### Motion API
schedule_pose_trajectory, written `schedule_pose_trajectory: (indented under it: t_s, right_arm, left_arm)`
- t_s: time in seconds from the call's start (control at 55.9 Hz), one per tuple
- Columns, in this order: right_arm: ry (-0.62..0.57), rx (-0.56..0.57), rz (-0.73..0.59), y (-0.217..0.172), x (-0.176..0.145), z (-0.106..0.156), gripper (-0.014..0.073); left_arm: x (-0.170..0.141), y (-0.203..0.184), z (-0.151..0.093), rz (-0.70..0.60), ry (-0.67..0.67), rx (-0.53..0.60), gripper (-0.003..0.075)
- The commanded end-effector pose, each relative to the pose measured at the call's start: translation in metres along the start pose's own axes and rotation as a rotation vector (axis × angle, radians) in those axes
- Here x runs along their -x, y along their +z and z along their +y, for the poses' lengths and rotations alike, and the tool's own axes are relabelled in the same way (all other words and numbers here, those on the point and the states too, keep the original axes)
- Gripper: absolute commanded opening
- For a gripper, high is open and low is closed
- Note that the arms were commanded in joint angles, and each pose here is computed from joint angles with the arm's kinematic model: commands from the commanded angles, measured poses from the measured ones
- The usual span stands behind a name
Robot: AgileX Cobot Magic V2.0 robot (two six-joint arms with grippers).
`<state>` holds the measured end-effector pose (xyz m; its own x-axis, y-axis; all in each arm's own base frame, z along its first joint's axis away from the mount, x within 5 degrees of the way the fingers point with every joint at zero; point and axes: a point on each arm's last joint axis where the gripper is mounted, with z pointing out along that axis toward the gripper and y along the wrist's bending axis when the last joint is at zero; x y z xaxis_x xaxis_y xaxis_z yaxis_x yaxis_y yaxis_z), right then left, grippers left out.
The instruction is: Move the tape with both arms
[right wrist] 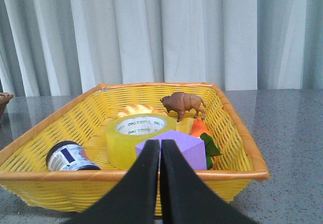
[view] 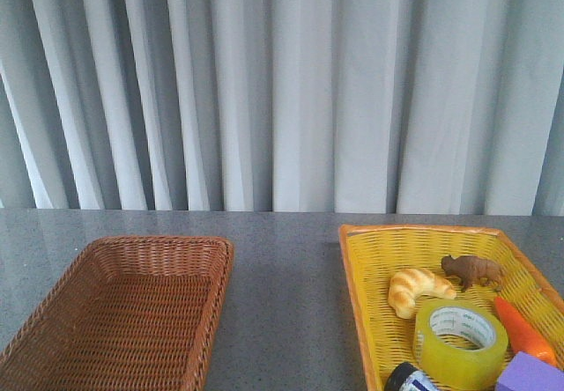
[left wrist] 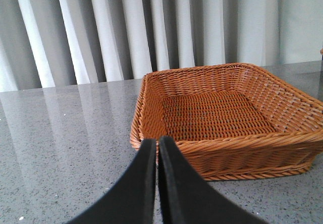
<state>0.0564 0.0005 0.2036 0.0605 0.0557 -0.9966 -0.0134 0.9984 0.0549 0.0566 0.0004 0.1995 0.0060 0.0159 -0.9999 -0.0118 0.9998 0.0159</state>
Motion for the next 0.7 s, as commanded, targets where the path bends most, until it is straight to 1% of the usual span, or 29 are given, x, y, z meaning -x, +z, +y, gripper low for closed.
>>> schedule_pose_trajectory:
  t_s: [0.0,0.072,0.125,0.215,0.286,0.394,0.519,0.608,0.68]
  right_arm:
    - [-0.003,0.003,-0.074,-0.001,0.006,0.0,-0.0004]
    - [0.003,0.003,-0.074,-0.001,0.006,0.0,-0.0004]
    - [0.062,0.004,-0.078,-0.001,0.006,0.0,-0.0004]
    - [0.2,0.007,-0.091,-0.001,0.007,0.0,-0.0004]
    - [0.262,0.007,-0.092,-0.001,0.007,0.0,-0.0004]
    - [0.274,0.008,-0.104,-0.001,0.009,0.0,-0.0004]
    - [0.273,0.015,-0.169,-0.002,0.015,-0.001,-0.0004]
    - [0.286,0.022,-0.239,-0.003,0.021,-0.001,-0.0004]
    - [0.332,0.023,-0.257,-0.004,0.027,-0.001,-0.0004]
  left_arm:
    - [0.013,-0.002,0.001,-0.112,-0.018,0.01,-0.0006]
    - [0.013,-0.002,0.001,-0.117,-0.018,0.01,-0.0006]
    - [0.015,-0.003,0.001,-0.132,-0.03,0.011,-0.0006]
    - [0.018,-0.003,0.002,-0.166,-0.136,0.01,-0.0006]
    - [0.021,-0.004,0.003,-0.202,-0.23,0.011,-0.0006]
    - [0.025,-0.005,0.005,-0.253,-0.303,0.017,-0.0006]
    - [0.029,-0.006,0.007,-0.301,-0.357,0.025,-0.0006]
    - [0.035,-0.008,0.01,-0.368,-0.467,0.027,-0.0006]
    - [0.039,-0.01,0.011,-0.415,-0.539,0.017,-0.0006]
